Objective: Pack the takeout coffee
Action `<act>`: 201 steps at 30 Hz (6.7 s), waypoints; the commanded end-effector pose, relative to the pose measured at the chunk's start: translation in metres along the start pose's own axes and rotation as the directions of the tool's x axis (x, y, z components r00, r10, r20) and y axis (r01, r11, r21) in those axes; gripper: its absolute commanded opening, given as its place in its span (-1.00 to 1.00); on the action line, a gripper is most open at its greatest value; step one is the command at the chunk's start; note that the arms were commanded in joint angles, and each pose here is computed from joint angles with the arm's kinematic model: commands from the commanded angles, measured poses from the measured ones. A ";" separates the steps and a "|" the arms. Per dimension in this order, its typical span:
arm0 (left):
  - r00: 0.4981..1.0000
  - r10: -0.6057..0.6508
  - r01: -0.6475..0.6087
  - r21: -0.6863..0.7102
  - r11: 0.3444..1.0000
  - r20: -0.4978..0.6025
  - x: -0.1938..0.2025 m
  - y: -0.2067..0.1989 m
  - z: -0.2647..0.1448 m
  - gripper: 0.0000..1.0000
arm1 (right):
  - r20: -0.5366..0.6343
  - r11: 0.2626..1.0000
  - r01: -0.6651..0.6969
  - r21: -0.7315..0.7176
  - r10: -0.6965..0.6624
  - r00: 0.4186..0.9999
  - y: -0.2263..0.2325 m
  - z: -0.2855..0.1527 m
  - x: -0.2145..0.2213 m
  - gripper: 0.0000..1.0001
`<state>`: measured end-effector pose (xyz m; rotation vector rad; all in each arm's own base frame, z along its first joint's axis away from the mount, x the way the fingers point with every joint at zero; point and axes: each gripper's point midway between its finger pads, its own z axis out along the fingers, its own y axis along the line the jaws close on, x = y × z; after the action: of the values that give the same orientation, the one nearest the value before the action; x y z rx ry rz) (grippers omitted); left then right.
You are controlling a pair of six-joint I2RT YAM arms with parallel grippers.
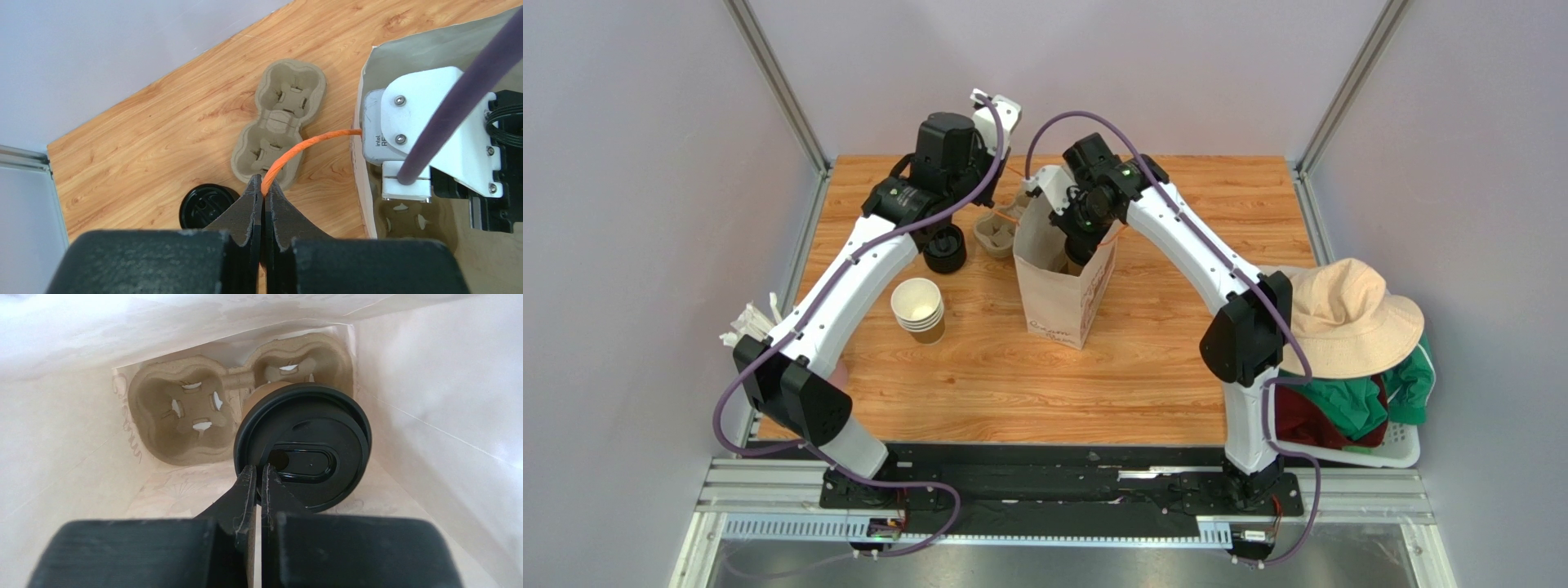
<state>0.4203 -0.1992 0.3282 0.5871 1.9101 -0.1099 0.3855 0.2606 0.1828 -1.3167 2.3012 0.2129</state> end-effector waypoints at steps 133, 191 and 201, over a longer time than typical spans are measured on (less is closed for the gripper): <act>0.998 0.053 -0.044 -0.205 0.978 0.039 -0.017 0.022 -0.006 -1.00 | 0.039 0.999 -0.012 0.040 0.010 0.999 -0.021 -0.014 -0.001 -1.00; 0.997 0.023 -0.011 -0.158 0.987 0.074 -0.031 0.014 -0.009 -1.00 | -0.223 0.997 -0.036 -0.069 0.020 0.975 -0.007 0.044 0.060 -1.00; 0.997 0.021 -0.010 -0.137 0.991 0.075 -0.031 0.010 -0.008 -1.00 | -0.249 0.995 -0.042 -0.087 0.019 0.968 -0.003 0.052 0.068 -1.00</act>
<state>0.4337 -0.1995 0.3253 0.5407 1.9032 0.0487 0.3854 0.2369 0.1371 -1.4019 2.4360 0.1882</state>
